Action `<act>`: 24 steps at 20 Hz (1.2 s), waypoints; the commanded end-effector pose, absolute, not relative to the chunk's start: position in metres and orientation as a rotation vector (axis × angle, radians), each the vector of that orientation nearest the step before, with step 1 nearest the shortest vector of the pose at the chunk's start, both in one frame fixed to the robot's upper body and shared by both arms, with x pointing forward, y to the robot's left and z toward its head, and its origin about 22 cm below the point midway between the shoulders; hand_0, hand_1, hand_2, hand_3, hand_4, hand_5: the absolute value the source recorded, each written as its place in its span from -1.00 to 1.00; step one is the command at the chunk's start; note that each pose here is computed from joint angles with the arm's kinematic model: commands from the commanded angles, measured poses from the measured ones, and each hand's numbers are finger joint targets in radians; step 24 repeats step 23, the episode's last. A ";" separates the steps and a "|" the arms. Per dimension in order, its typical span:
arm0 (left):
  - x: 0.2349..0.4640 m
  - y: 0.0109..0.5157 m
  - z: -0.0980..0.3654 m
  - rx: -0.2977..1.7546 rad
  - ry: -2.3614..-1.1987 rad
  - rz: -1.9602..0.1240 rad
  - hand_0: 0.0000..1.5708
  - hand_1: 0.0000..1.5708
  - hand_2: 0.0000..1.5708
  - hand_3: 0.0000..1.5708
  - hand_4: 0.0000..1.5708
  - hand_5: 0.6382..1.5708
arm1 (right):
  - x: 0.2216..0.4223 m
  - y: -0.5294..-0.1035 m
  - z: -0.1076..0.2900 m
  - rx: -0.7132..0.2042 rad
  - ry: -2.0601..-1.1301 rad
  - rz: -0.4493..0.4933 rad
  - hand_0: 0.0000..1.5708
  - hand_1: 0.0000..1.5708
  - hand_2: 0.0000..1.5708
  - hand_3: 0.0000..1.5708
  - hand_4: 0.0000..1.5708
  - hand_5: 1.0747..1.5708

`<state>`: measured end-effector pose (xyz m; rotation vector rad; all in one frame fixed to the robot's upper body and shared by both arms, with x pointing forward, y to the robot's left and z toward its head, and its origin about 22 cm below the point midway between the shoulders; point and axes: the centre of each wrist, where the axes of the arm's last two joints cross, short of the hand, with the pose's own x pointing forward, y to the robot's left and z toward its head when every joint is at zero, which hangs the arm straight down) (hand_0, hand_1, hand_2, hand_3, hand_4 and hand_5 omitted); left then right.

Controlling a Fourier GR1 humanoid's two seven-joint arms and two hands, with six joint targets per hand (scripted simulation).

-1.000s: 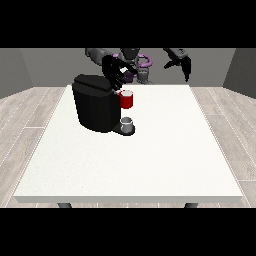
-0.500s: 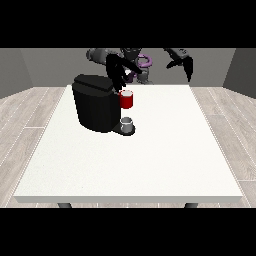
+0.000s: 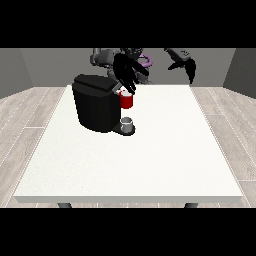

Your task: Insert the coffee pod into the coffee machine and close the lid

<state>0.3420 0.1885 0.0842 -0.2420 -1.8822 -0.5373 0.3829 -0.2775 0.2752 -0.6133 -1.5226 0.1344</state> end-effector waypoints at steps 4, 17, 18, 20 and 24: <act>0.349 0.173 0.110 -0.301 -1.938 -0.649 -1.00 -1.00 -1.00 -1.00 -0.58 1.00 | 0.375 -0.227 0.314 -0.391 -1.907 0.204 -1.00 -1.00 -1.00 -1.00 -1.00 1.00; 0.332 0.179 0.086 -0.240 -1.923 -0.558 -1.00 -1.00 -1.00 -1.00 -0.66 1.00 | 0.390 -0.157 0.259 -0.170 -2.095 0.394 -1.00 -1.00 -1.00 -1.00 -1.00 1.00; 0.334 0.186 0.089 -0.230 -1.872 -0.540 -1.00 -1.00 -1.00 -1.00 -0.66 1.00 | 0.389 -0.151 0.252 -0.146 -2.091 0.428 -1.00 -1.00 -1.00 -1.00 -0.78 1.00; 0.334 0.197 0.077 -0.230 -1.826 -0.480 -1.00 -1.00 -1.00 -1.00 -0.66 1.00 | 0.380 -0.124 0.230 -0.053 -2.076 0.433 -1.00 -1.00 -1.00 -1.00 -0.77 1.00; 0.324 0.215 0.060 -0.223 -1.760 -0.437 -1.00 -1.00 -1.00 -1.00 -0.66 1.00 | 0.373 -0.102 0.191 0.015 -2.007 0.453 -1.00 -1.00 -1.00 -1.00 -0.67 1.00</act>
